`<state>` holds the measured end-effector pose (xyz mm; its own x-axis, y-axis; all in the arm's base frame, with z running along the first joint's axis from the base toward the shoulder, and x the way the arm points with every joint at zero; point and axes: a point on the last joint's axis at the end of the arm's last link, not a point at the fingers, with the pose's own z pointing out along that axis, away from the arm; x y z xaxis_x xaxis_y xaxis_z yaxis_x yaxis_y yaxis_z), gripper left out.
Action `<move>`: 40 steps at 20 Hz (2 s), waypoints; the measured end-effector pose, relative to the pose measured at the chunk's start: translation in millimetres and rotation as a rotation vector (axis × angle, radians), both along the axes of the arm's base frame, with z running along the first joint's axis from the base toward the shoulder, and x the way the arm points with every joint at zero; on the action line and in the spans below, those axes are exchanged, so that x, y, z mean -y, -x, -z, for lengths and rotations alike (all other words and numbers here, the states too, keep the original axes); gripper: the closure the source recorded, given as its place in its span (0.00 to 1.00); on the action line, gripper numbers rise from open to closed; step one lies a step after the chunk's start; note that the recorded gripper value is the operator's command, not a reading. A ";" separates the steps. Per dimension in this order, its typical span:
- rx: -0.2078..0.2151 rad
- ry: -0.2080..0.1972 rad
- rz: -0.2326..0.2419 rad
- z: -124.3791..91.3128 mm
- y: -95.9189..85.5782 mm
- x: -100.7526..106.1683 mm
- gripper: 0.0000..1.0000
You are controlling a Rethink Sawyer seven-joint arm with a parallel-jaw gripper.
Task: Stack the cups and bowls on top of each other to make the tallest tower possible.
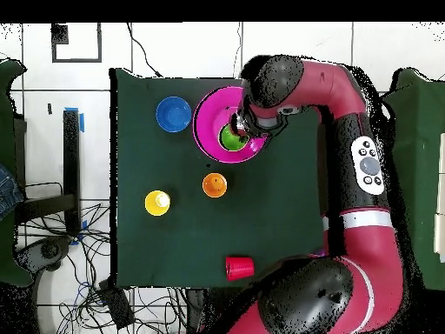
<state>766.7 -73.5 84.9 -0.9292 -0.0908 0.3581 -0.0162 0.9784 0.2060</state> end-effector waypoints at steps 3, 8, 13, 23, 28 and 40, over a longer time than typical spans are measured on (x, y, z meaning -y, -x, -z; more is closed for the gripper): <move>0.014 0.001 0.006 1.4 -0.9 3.3 1.00; 0.033 0.002 0.012 2.8 -3.1 4.8 1.00; 0.036 0.001 0.013 4.5 -3.1 4.7 1.00; 0.031 -0.003 0.011 8.3 -2.2 2.0 1.00; 0.029 -0.004 0.008 9.7 -2.0 -0.6 1.00; 0.034 -0.003 0.011 9.1 -4.0 0.2 1.00</move>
<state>770.7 -73.7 75.9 -0.9416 -0.0816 0.3266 -0.0126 0.9780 0.2082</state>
